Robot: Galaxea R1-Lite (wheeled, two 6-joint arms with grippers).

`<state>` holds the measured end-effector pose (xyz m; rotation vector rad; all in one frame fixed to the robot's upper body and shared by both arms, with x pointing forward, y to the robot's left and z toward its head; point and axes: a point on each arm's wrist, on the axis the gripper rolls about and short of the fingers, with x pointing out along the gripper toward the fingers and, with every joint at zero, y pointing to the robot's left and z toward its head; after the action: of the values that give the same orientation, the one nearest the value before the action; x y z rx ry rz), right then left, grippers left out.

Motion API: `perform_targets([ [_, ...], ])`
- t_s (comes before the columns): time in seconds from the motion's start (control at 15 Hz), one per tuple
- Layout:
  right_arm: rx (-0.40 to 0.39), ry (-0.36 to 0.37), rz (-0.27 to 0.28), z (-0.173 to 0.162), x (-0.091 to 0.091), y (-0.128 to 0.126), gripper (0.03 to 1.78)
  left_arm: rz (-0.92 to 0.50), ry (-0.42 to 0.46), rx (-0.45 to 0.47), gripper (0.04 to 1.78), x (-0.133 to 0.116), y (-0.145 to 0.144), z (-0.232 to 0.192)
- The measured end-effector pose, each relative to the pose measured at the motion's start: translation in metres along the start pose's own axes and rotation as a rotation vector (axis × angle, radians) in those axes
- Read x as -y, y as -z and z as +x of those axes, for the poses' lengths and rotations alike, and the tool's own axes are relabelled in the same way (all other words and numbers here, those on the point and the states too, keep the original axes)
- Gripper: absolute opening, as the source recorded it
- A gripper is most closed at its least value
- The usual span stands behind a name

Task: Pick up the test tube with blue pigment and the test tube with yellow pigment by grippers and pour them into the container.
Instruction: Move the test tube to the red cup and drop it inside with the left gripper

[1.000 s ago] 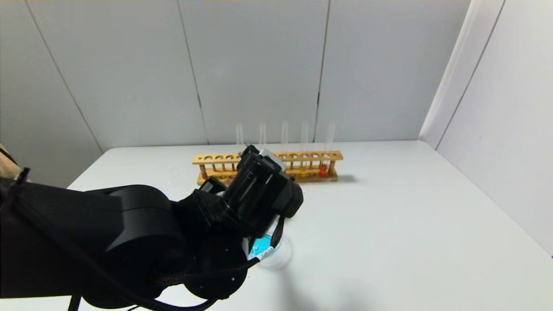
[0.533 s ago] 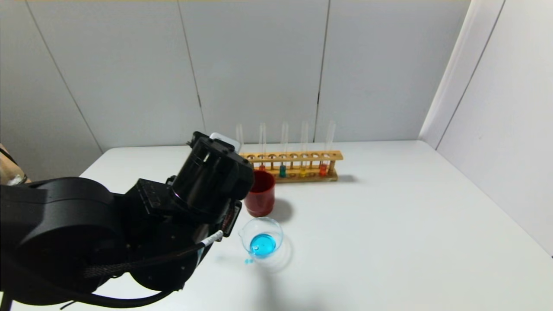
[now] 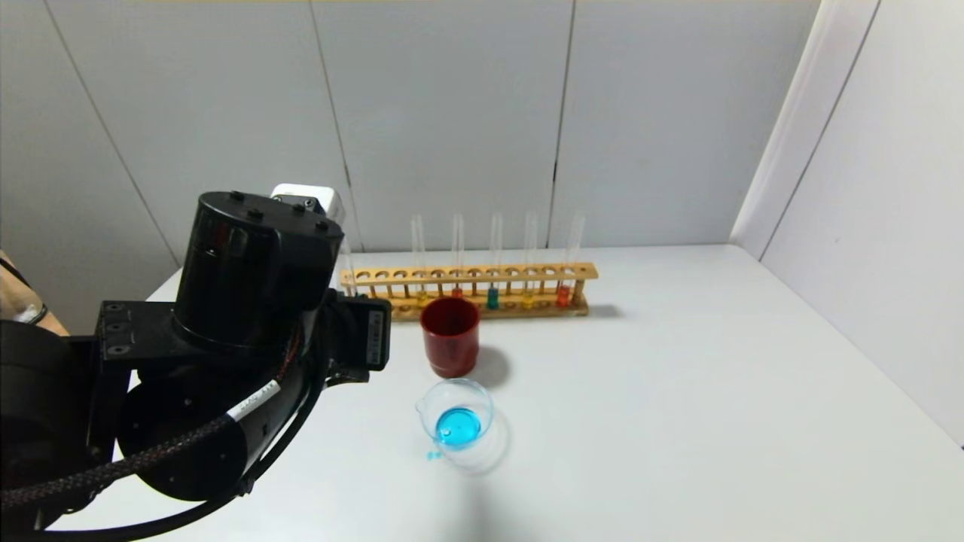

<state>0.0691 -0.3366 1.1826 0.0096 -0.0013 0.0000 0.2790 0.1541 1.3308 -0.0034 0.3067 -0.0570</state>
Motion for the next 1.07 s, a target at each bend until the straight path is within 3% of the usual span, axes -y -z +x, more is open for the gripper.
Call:
perform_targets([
  [0.53,0.000,0.000,0.000,0.000,0.000,0.000,1.74,-0.096,0.009,0.094,0.27,0.001,-0.021,0.012],
  [1.07,0.000,0.000,0.000,0.000,0.000,0.000,1.74,-0.043,0.089,0.089,0.27,0.038,-0.032,0.052],
])
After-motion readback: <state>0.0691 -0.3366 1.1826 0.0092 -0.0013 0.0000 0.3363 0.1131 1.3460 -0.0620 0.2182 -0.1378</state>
